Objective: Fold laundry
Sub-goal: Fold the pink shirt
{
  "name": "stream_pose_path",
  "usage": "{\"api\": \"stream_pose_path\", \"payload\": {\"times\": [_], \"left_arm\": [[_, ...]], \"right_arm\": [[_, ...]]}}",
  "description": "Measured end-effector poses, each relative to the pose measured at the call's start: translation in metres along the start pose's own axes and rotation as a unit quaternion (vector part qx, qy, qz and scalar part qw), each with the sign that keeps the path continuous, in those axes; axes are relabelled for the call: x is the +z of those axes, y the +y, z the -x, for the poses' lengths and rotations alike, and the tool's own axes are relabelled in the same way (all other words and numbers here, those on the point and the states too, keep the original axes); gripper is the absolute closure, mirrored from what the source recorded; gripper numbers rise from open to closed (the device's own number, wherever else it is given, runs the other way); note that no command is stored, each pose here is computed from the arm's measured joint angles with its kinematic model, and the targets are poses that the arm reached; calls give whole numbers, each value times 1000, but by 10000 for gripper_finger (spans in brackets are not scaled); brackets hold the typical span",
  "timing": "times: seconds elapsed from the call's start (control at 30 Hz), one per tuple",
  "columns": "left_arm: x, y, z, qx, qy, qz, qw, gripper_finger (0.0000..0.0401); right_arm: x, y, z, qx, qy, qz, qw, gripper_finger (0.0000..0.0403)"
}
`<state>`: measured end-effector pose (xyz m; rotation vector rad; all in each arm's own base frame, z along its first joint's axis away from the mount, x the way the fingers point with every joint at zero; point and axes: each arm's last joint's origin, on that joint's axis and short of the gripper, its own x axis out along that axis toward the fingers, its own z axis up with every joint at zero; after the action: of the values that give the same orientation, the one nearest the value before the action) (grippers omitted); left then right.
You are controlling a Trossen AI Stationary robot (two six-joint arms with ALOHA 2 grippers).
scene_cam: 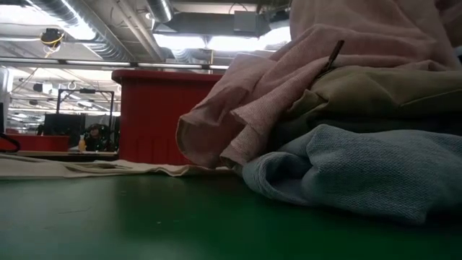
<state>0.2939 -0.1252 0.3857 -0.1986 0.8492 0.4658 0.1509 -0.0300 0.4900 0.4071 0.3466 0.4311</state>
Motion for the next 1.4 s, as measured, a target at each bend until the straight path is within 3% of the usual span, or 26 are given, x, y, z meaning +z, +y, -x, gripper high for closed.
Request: {"api": "stream_pose_path", "payload": {"times": [0.23, 0.43, 0.87, 1.03, 1.4], "left_arm": [[3, -10, -45, 46, 34, -4, 998, 372], [-2, -22, -84, 51, 95, -12, 994, 372], [-15, -41, -143, -3, 198, -103, 975, 371], [-20, -44, -153, -27, 235, -113, 965, 371], [-17, -42, -154, -14, 216, -110, 970, 354]], "right_arm": [[0, -5, -22, -18, 25, 10, 999, 403], [-3, -16, -31, -46, 51, 7, 998, 403], [-5, -23, -37, -71, 69, -3, 995, 403], [-5, -23, -37, -71, 71, -4, 995, 403], [-7, -23, -36, -72, 79, -2, 994, 403]]}}
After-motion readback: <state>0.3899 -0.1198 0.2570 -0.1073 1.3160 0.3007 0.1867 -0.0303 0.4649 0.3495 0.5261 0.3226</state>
